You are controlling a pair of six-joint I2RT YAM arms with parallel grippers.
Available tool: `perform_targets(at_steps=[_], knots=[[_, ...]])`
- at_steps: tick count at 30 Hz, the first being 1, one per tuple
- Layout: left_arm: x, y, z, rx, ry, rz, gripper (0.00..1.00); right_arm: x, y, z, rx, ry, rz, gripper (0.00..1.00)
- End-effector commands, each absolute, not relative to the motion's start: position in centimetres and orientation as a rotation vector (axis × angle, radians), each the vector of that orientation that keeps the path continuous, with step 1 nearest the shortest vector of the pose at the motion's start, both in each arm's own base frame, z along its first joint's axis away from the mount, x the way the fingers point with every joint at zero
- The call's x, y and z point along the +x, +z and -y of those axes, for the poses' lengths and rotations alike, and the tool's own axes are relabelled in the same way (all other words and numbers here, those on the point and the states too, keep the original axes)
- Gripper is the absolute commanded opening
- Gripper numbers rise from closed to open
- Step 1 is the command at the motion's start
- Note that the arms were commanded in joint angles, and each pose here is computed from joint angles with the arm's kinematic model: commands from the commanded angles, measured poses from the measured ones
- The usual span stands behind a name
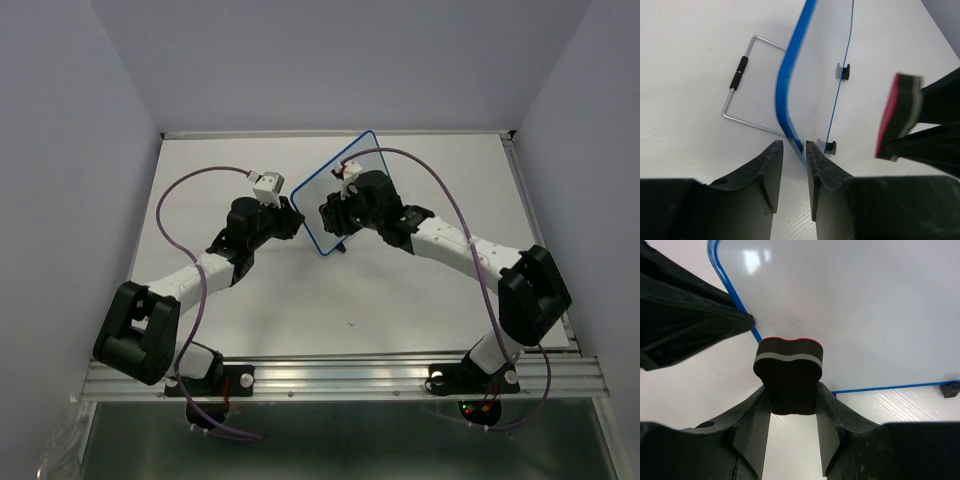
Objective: Erase the whiteboard
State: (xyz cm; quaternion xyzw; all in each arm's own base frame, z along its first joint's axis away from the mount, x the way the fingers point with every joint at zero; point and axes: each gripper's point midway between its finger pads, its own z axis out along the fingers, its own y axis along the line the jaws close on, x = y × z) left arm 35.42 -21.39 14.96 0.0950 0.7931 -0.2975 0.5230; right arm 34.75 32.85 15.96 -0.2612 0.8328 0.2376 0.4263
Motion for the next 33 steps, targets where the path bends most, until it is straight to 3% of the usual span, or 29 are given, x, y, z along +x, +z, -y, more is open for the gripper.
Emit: perform_targets(at_steps=[1, 8, 11, 17, 19, 21, 24, 26, 28, 30, 33], knots=[[35.6, 14.9, 21.4, 0.245, -0.677, -1.939, 0.40, 36.1, 21.0, -28.4, -0.406, 0.565, -2.026, 0.01], [34.9, 17.2, 19.9, 0.192, -0.624, -1.904, 0.88, 38.1, 22.9, -16.0, -0.027, 0.397, -2.006, 0.01], [34.1, 18.6, 18.9, 0.156, -0.606, -1.876, 0.98, 38.0, 21.4, -11.9, 0.101, 0.332, -2.037, 0.01], [32.3, 20.1, 13.7, -0.168, -0.471, -1.866, 0.99, 37.7, 16.0, -5.2, 0.404, 0.200, -2.148, 0.03], [30.9, 20.2, 11.1, -0.313, -0.403, -1.871, 0.99, 37.0, 13.0, -4.6, 0.447, 0.167, -2.216, 0.09], [29.5, 20.8, 8.1, -0.475, -0.324, -1.838, 0.99, 36.2, 10.6, -4.4, 0.470, 0.159, -2.278, 0.01], [28.3, 21.7, 5.4, -0.710, -0.310, -1.730, 0.99, 35.4, 7.7, -3.9, 0.511, 0.122, -2.353, 0.02], [27.1, 22.5, 4.1, -0.767, -0.293, -1.691, 0.99, 34.9, 5.9, -3.9, 0.529, 0.108, -2.404, 0.14], [26.1, 22.6, 3.3, -0.828, -0.293, -1.676, 0.99, 34.7, 5.0, -3.8, 0.546, 0.093, -2.429, 0.15], [25.7, 22.8, 2.7, -0.870, -0.285, -1.659, 0.99, 34.5, 3.9, -3.4, 0.562, 0.059, -2.454, 0.21], [25.4, 22.2, 2.7, -0.886, -0.272, -1.688, 0.99, 34.5, 3.3, -3.6, 0.580, 0.063, -2.473, 0.39]])
